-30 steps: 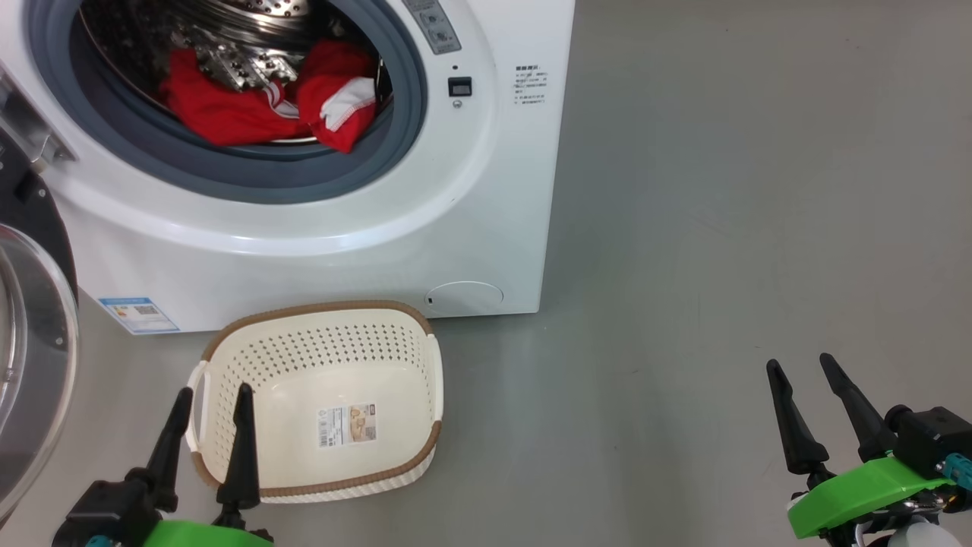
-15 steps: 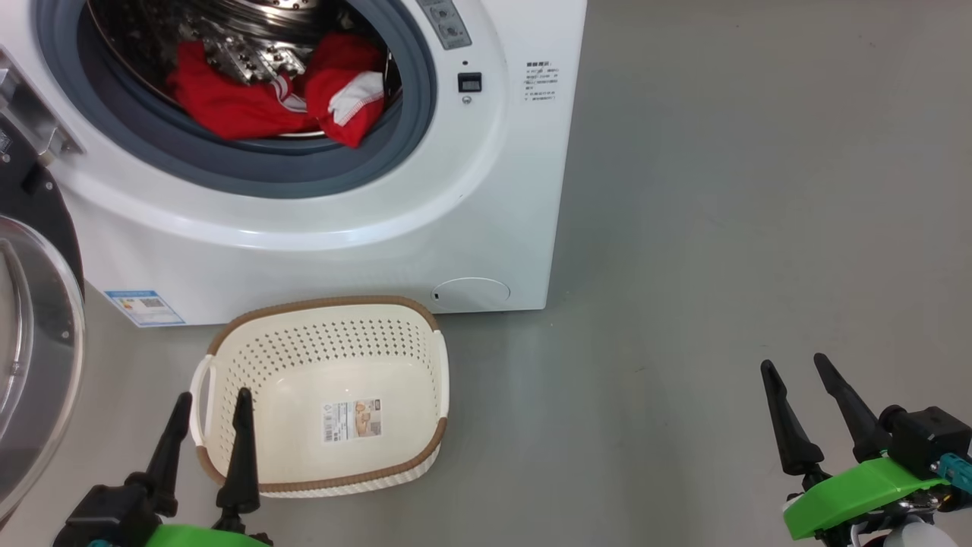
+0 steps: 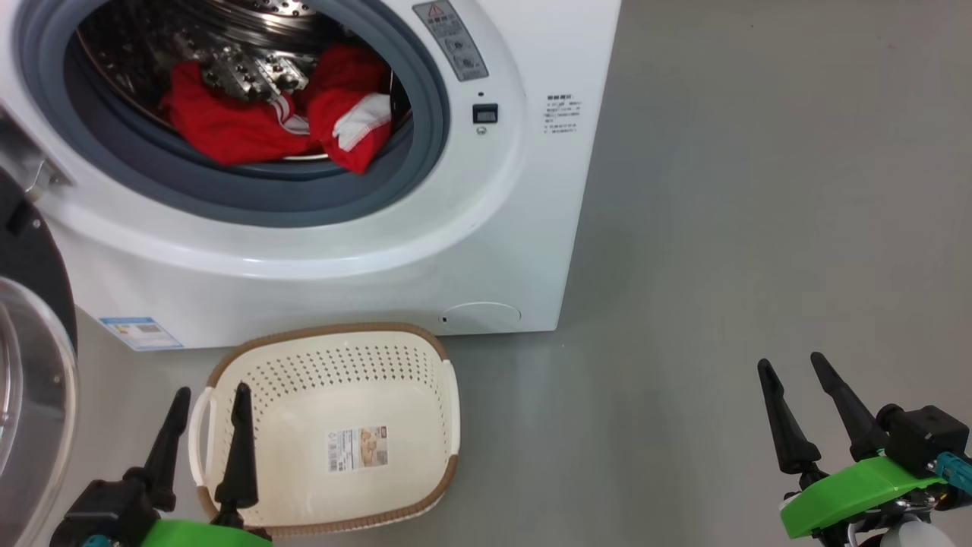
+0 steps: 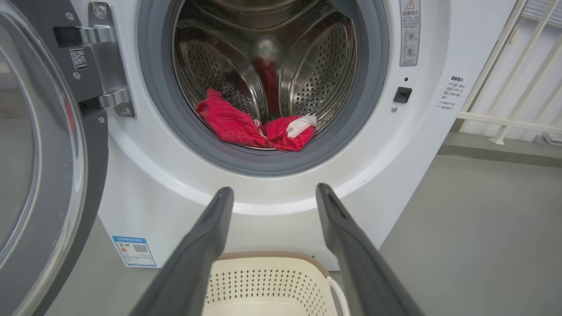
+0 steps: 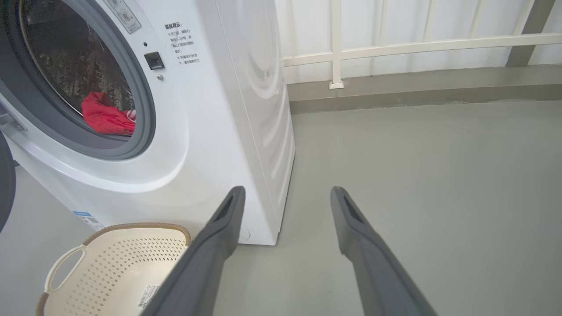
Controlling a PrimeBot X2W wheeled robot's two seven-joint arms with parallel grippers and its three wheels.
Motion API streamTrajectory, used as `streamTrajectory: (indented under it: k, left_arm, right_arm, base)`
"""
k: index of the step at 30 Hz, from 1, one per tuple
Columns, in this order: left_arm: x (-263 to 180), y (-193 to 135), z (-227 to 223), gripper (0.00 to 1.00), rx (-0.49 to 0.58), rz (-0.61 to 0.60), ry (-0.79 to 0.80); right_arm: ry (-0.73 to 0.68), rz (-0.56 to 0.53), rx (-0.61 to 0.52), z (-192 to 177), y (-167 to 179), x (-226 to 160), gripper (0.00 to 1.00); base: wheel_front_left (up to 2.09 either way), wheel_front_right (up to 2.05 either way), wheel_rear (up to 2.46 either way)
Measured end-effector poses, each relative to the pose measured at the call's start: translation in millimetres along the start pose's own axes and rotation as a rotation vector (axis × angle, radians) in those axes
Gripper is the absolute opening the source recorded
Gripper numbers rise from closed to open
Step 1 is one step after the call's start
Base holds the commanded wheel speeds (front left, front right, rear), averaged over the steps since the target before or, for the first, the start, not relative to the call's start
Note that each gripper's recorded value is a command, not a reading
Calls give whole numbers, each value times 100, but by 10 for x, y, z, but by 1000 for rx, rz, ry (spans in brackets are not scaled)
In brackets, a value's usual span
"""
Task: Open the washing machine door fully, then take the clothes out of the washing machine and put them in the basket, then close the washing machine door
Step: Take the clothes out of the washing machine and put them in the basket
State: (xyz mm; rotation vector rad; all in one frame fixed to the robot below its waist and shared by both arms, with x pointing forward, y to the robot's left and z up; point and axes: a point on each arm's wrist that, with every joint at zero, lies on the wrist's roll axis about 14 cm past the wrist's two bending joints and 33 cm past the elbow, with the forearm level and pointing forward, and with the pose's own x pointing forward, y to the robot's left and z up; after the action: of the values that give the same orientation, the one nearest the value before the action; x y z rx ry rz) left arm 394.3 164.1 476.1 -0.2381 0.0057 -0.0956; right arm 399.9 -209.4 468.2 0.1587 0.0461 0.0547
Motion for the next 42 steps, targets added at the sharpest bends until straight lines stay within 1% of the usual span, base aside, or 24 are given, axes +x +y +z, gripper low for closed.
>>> streamTrajectory:
  k: [9,19,22,27,30,39,42]
  left_arm:
    - [110,-23,6,100,3,-13,-4]
    - [110,16,-151,100,-1,1,44]
    - [181,22,-200,100,-10,10,56]
    - [404,-38,-198,100,10,-13,58]
    - [578,-132,-210,100,28,-46,66]
    - [1214,-381,-212,100,49,-132,99]
    - [1419,-384,-224,100,70,-144,119]
  right_arm:
    - [12,-2,6,-50,4,23,100]
    - [26,-3,14,-108,19,38,100]
    - [32,-1,17,-134,29,47,100]
    - [33,4,20,-145,49,97,100]
    - [29,8,22,-138,67,145,100]
    - [43,8,40,-211,112,190,100]
    - [49,0,42,-236,89,209,100]
  base:
    - [92,-97,5]
    - [6,-6,0]
    - [0,0,0]
    - [0,0,0]
    - [0,0,0]
    - [0,0,0]
    - [0,0,0]
